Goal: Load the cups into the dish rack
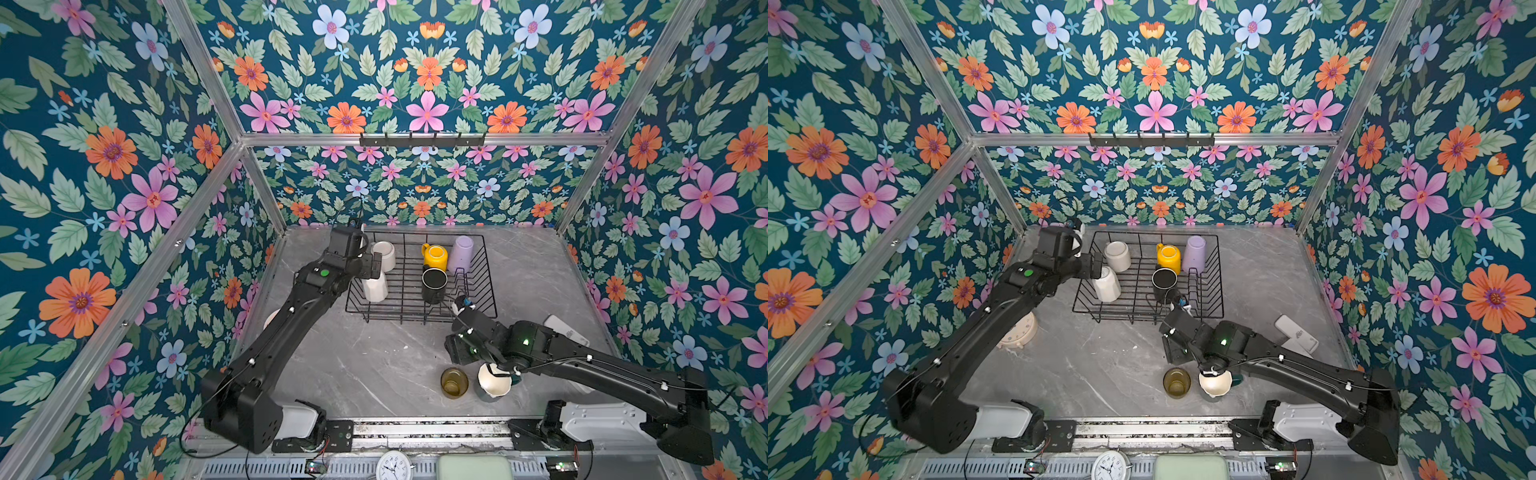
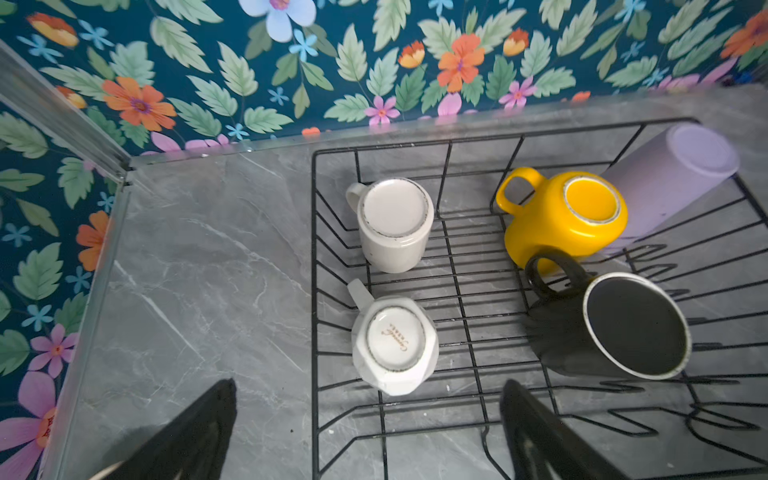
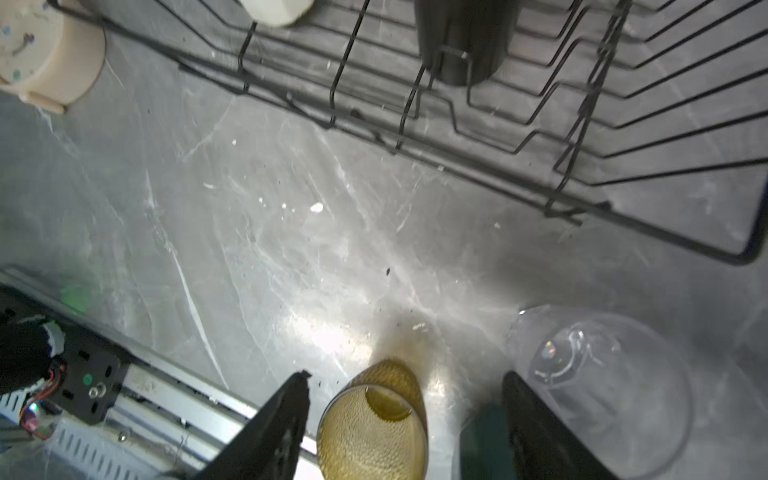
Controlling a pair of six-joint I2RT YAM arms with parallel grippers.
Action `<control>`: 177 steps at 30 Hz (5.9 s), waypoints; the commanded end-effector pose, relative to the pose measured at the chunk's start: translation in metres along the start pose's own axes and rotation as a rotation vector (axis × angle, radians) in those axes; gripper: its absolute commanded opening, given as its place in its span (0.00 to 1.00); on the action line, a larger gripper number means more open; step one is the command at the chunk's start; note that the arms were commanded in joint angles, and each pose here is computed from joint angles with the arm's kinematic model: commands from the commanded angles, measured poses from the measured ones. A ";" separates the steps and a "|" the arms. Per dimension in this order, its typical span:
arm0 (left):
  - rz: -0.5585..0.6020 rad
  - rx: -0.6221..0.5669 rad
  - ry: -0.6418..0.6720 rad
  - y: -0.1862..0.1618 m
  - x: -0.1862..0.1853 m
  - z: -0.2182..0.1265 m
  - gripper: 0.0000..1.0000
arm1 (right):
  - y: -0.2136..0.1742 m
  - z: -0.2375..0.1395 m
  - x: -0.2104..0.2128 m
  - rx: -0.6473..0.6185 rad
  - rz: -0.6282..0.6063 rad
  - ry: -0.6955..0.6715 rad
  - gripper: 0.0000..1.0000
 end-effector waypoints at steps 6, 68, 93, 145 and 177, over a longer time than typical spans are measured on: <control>-0.128 -0.245 0.006 0.011 0.021 -0.043 1.00 | -0.036 0.011 0.030 0.138 0.065 -0.081 0.68; 0.008 -0.348 -0.987 -0.046 -0.060 -0.114 1.00 | 0.047 -0.062 -0.027 -0.342 0.402 0.685 0.00; 0.057 -0.158 -1.313 -0.070 -0.082 -0.127 1.00 | 0.130 -0.096 -0.007 -0.498 0.303 1.172 0.00; 0.094 -0.156 -1.426 -0.061 -0.089 -0.135 0.91 | 0.150 -0.094 0.047 -0.399 0.216 1.431 0.00; 0.091 -0.161 -1.404 -0.057 -0.089 -0.138 0.00 | 0.146 -0.094 0.039 -0.410 0.241 1.319 0.22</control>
Point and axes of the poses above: each gripper's point midway between its finger pads, its own z axis out along the fingers, its own x axis along the line the jaws close on, y = z × x, the point moved 5 cm from there along -z, back along the fingers, and after that the axes turned 7 degrees about -z, right-handed, at the moved point
